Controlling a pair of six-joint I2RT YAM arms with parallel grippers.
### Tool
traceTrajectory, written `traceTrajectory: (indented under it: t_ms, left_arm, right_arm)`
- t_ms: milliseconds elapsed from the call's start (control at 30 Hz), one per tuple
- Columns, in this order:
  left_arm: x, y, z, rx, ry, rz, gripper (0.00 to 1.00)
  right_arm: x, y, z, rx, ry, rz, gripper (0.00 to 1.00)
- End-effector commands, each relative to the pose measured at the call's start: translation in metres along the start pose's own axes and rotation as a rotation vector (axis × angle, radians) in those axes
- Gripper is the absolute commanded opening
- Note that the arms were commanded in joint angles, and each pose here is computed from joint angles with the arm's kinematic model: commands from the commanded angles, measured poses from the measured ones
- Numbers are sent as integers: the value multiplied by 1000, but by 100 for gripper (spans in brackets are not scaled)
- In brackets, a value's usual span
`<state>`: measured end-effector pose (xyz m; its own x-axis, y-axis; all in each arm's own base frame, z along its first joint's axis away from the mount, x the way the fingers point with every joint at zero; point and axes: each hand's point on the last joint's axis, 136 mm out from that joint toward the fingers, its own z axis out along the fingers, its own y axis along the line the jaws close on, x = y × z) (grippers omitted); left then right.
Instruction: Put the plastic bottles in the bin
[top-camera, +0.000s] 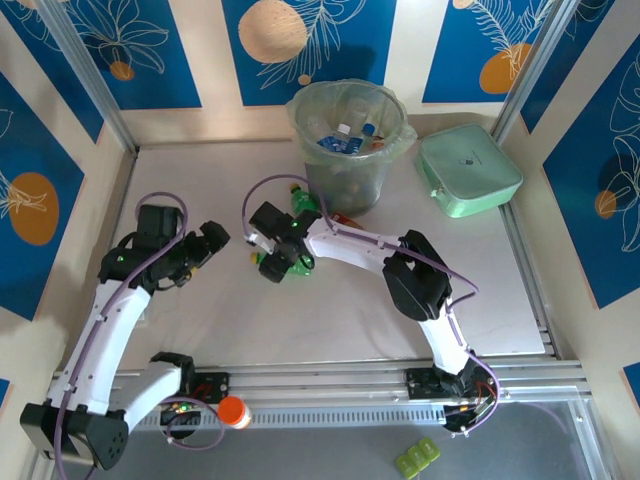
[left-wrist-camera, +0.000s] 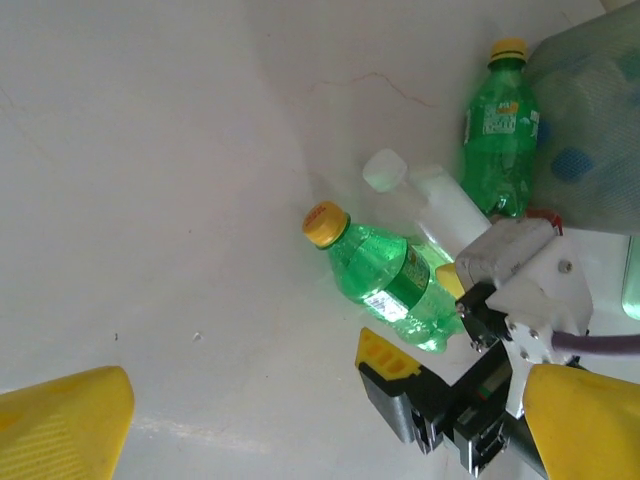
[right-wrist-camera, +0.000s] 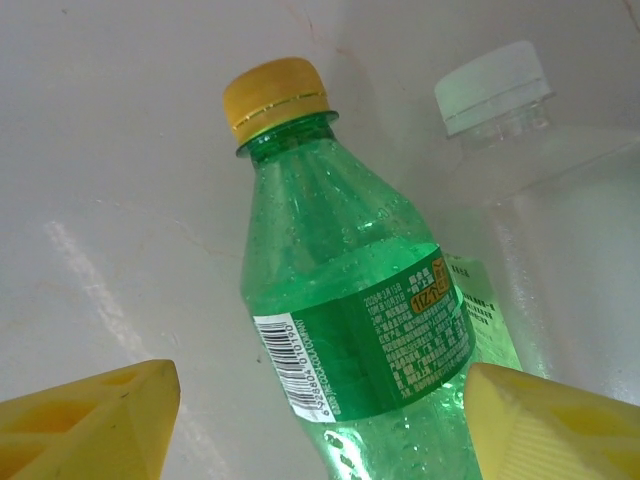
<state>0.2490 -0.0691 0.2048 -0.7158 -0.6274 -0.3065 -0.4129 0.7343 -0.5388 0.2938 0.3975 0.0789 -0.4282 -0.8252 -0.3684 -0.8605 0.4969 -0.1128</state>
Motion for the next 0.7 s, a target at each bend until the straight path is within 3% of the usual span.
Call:
traceTrajectory:
  t_ms: [0,667]
  left_arm:
    - [4,0,5,16,35,-7,99]
    - [-1,-9,12,50,37,-45,99]
  right_arm:
    - [4,-1,5,27,33,-49,76]
    - [26,14,26,7,109,-55,71]
